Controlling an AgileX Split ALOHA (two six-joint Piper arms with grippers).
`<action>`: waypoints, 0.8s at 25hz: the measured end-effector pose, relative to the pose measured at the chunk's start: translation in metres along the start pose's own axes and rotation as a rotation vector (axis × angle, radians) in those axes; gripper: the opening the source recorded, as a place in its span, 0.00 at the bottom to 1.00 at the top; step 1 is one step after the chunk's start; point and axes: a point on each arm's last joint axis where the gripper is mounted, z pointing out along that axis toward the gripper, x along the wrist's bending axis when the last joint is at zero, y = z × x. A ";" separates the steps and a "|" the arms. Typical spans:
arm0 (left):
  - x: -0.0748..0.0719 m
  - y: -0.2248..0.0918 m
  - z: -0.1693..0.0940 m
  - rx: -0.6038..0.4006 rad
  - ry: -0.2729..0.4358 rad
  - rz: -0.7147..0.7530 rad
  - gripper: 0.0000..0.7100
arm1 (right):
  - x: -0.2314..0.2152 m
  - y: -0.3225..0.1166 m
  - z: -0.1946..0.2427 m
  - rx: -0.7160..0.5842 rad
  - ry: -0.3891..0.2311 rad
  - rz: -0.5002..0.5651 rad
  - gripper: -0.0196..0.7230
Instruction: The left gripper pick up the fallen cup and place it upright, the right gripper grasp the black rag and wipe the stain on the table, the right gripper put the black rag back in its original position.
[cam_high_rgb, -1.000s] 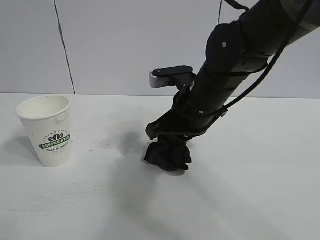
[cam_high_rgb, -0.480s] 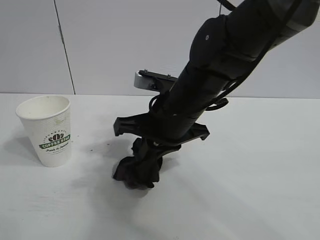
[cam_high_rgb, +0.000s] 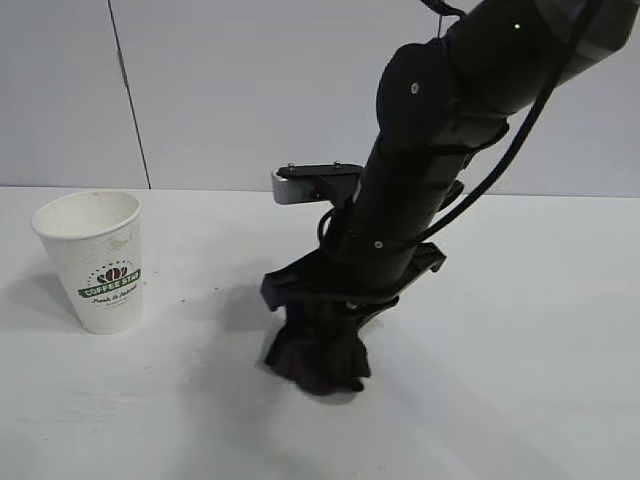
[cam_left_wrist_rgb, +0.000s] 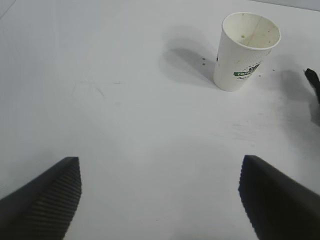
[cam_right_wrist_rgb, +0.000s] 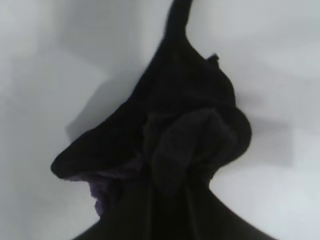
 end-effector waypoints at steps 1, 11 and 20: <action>0.000 0.000 0.000 0.000 0.000 0.000 0.87 | 0.000 0.000 0.000 -0.002 0.000 0.003 0.10; 0.000 0.000 0.000 0.000 0.000 0.000 0.87 | 0.000 0.003 0.000 -0.027 0.005 0.019 0.73; 0.000 0.000 0.000 0.000 0.000 0.000 0.87 | -0.013 0.008 -0.031 -0.062 -0.009 0.070 0.85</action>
